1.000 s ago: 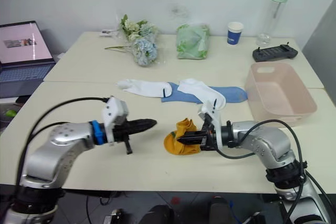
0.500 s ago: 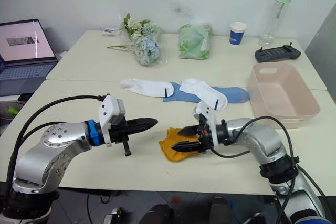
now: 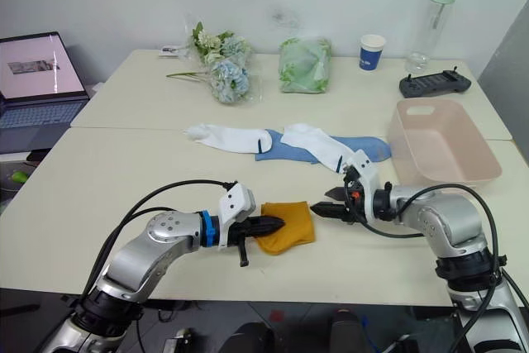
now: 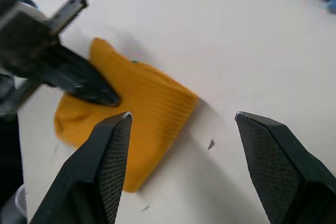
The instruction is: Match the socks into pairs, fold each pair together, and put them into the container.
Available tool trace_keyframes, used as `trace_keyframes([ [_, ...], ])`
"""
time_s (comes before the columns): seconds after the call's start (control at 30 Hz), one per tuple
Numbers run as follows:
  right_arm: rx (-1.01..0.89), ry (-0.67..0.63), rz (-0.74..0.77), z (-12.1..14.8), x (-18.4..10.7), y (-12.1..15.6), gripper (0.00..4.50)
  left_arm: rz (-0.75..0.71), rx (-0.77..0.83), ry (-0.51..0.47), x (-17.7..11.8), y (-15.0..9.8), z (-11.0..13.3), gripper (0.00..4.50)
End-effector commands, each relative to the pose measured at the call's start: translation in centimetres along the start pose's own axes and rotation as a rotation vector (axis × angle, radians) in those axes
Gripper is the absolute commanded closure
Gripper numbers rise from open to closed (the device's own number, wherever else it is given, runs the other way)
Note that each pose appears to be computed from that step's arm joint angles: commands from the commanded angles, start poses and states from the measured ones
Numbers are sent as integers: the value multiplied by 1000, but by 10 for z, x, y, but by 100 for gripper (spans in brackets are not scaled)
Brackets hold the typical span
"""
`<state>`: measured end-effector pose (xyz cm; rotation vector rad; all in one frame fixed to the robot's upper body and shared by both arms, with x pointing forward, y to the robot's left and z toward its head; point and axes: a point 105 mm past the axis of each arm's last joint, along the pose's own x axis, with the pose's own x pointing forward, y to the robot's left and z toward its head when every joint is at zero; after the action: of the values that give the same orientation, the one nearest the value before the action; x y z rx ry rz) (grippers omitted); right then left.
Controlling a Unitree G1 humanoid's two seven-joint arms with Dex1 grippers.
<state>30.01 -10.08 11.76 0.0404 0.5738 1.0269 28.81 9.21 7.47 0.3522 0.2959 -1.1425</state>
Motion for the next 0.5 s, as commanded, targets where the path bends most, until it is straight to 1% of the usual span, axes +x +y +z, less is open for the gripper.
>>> trace_keyframes([
  [0.03,28,7,37,-5,5,13,111,10,57,77,-8,5,-21,450],
  [0.17,139,70,73,-25,16,23,111,16,13,41,-10,4,-19,450],
  [0.27,197,88,84,-31,23,25,111,12,13,36,-9,3,-18,450],
  [0.43,295,71,110,-27,38,28,111,0,13,21,-7,-3,-15,450],
  [0.5,370,37,145,-20,45,30,111,-14,13,17,-8,-6,-14,450],
])
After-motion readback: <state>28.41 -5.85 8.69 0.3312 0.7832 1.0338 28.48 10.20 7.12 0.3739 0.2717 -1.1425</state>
